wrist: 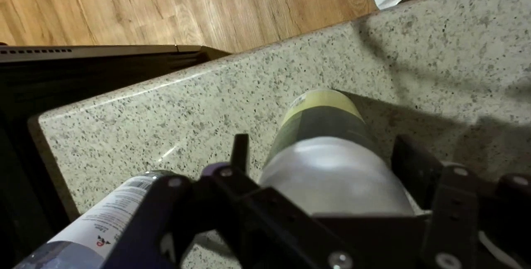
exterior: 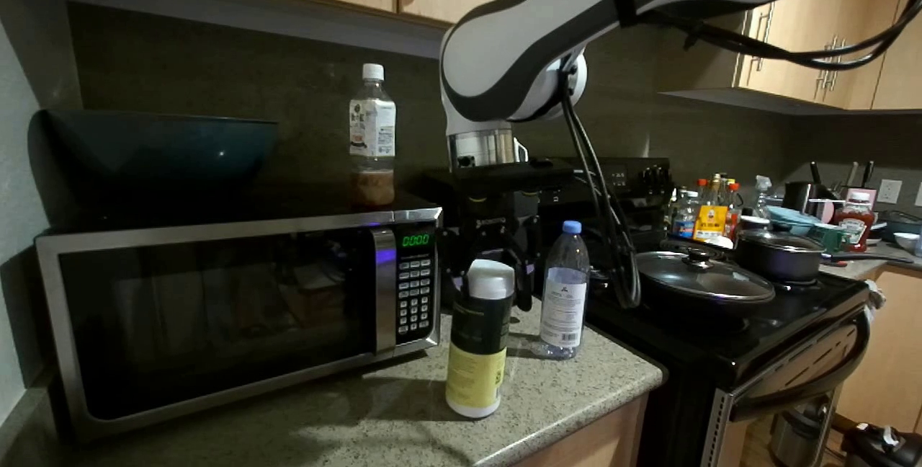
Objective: Swap around the green bottle and the water bottle
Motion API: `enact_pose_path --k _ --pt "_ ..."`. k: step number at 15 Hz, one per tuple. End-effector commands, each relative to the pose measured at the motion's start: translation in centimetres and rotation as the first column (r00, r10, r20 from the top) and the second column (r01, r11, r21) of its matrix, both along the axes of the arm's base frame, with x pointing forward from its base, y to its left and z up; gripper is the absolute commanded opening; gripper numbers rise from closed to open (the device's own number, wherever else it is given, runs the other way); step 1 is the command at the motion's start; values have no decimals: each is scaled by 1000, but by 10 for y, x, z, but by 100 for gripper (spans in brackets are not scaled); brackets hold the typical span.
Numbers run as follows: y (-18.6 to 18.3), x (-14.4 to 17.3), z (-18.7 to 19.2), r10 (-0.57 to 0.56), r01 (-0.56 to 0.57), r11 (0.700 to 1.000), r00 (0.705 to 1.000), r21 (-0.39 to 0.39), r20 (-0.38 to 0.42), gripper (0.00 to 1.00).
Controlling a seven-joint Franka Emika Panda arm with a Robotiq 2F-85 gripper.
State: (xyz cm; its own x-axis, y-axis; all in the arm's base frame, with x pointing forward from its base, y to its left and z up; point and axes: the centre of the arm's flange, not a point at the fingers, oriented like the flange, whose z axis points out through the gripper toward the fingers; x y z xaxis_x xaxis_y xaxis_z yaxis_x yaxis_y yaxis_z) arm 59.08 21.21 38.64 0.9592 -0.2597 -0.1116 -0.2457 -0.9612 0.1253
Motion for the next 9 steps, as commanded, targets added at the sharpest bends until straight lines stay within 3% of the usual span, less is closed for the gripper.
enact_pose_path --k 1,2,3,8,9 --pt "-1 -2 -3 -1 1 1000 1000 -2 -6 88" --pt "-1 -3 -5 -2 2 1000 1000 -3 -10 88" --pt "-1 -3 -6 -1 1 1000 1000 -4 -12 63" --pt "-16 4 5 -30 30 999 999 -15 19 63" --pt "-17 4 7 -37 38 999 999 -24 22 84"
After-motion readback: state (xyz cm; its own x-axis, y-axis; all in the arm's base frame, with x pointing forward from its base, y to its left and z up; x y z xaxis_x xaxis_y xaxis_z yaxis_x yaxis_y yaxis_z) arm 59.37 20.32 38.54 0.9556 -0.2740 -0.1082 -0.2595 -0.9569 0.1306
